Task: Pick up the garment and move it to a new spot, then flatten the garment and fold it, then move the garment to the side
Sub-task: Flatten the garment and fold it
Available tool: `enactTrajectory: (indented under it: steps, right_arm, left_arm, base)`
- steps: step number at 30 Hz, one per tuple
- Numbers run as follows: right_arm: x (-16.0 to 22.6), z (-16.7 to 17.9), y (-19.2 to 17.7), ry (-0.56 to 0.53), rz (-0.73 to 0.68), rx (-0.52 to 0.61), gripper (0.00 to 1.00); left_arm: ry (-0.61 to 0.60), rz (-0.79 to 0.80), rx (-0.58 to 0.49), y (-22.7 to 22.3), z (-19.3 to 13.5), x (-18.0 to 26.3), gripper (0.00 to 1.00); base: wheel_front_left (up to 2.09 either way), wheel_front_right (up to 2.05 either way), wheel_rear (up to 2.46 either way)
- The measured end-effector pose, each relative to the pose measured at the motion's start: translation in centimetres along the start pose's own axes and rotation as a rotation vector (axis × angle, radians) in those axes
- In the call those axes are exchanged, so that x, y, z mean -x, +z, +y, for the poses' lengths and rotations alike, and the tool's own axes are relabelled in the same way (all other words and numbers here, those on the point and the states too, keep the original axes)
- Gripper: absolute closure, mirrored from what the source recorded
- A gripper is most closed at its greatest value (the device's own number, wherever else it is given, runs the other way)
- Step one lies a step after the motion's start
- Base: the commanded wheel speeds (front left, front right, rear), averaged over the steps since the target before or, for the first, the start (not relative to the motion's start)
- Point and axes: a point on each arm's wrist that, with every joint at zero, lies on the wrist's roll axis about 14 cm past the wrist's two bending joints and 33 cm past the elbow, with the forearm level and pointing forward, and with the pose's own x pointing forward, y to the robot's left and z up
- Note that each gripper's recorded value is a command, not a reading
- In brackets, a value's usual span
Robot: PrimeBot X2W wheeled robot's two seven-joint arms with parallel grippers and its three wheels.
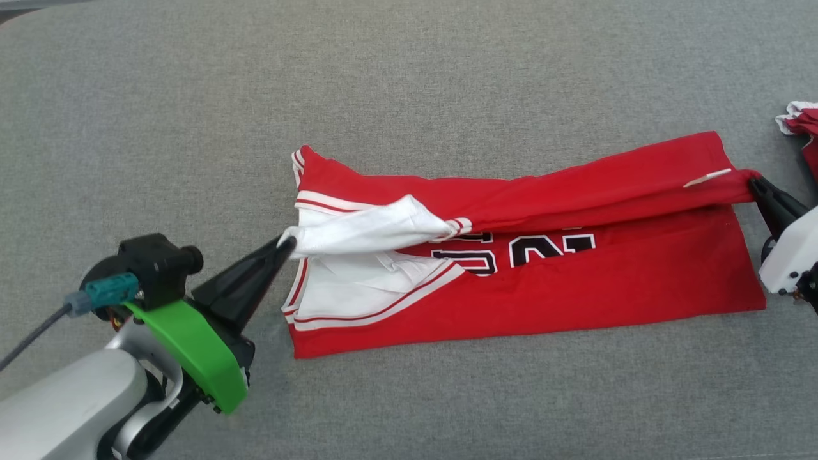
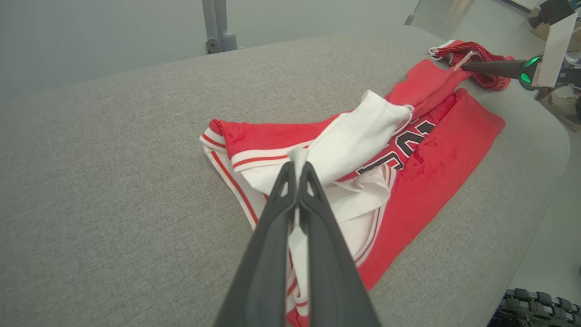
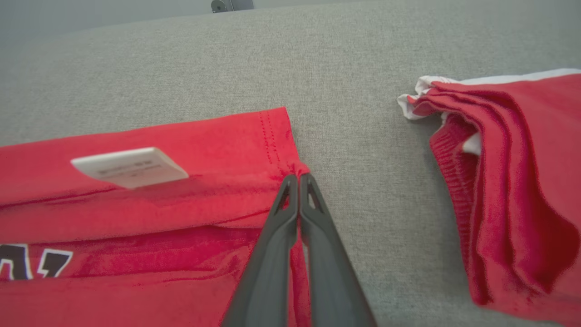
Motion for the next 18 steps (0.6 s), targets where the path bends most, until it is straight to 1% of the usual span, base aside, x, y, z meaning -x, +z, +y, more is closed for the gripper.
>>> enactTrajectory:
  steps: [3, 7, 12, 16, 17, 18]
  right_arm:
    - [0.2, -0.4, -1.4, -0.011, 0.030, -0.015, 1.00]
    - [0.7, -0.7, -2.9, -0.020, 0.050, -0.018, 1.00]
    - [1.2, -0.1, -5.9, -0.023, 0.094, -0.067, 1.00]
    - [1.4, 0.0, -6.6, -0.046, 0.092, -0.119, 1.00]
    - [1.5, 0.1, -6.6, -0.047, 0.087, -0.126, 0.96]
    - [1.5, 0.2, -6.6, -0.049, 0.083, -0.129, 0.64]
  left_arm:
    - [0.001, 0.028, 0.059, -2.1, -0.6, 0.3, 1.00]
    - [0.031, 0.044, 0.090, -3.6, -0.2, 0.6, 1.00]
    - [0.057, 0.050, 0.152, -5.1, 0.0, 0.1, 1.00]
    - [0.067, 0.072, 0.161, -6.5, -0.1, -0.3, 1.00]
    - [0.074, 0.077, 0.158, -6.8, 0.0, -0.3, 0.78]
    - [0.085, 0.081, 0.159, -7.1, 0.2, -0.3, 0.55]
  base:
    - [0.00, 0.00, 0.00]
    - [0.00, 0.00, 0.00]
    - [0.00, 0.00, 0.00]
    - [0.00, 0.00, 0.00]
    - [0.00, 0.00, 0.00]
    - [0.00, 0.00, 0.00]
